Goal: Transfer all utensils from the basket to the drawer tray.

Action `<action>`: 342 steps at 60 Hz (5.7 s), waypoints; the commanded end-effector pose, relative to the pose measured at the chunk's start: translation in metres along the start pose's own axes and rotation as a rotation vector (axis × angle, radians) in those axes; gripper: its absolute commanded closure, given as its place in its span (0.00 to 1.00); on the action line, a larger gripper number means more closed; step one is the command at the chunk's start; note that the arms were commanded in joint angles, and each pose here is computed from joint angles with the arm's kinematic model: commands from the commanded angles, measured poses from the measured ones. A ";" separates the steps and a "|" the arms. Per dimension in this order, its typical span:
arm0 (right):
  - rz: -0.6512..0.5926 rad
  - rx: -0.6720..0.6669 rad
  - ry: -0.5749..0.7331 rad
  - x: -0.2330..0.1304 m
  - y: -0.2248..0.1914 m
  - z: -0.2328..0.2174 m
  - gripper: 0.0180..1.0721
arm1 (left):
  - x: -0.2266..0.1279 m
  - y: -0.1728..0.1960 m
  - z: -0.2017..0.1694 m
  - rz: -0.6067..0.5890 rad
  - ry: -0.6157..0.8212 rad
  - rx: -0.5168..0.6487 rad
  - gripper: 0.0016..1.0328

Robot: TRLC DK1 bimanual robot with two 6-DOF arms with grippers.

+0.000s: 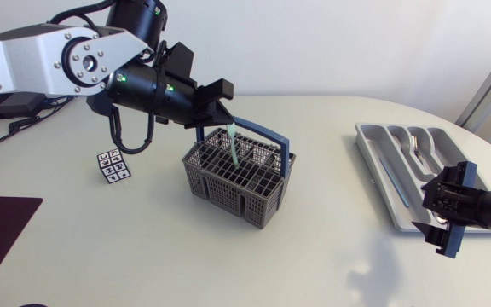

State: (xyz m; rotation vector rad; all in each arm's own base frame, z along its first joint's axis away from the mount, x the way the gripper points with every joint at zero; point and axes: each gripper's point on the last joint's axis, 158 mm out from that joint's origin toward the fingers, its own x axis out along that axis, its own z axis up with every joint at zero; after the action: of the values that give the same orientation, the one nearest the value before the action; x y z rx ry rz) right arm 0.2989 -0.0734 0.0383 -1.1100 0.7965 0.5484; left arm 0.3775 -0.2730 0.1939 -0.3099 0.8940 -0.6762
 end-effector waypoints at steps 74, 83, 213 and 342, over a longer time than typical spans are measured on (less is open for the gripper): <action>0.435 0.068 -0.651 -0.133 0.086 0.244 0.09 | -0.040 -0.114 -0.101 -0.317 0.220 0.508 0.97; 0.480 0.055 -0.721 -0.143 0.101 0.274 0.15 | -0.042 -0.134 -0.118 -0.396 0.251 0.556 0.97; 0.061 0.255 -0.254 -0.033 -0.033 0.009 0.95 | -0.037 0.050 0.023 0.120 -0.077 0.324 0.34; 0.278 0.193 -0.384 -0.010 0.050 0.229 0.86 | 0.038 0.181 -0.052 0.184 0.163 0.238 0.82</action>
State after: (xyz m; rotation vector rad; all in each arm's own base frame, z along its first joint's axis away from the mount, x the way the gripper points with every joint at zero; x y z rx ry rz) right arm 0.3158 0.1409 0.0720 -0.7292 0.6359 0.8581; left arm 0.4244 -0.1491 0.0472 0.0221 0.9844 -0.5855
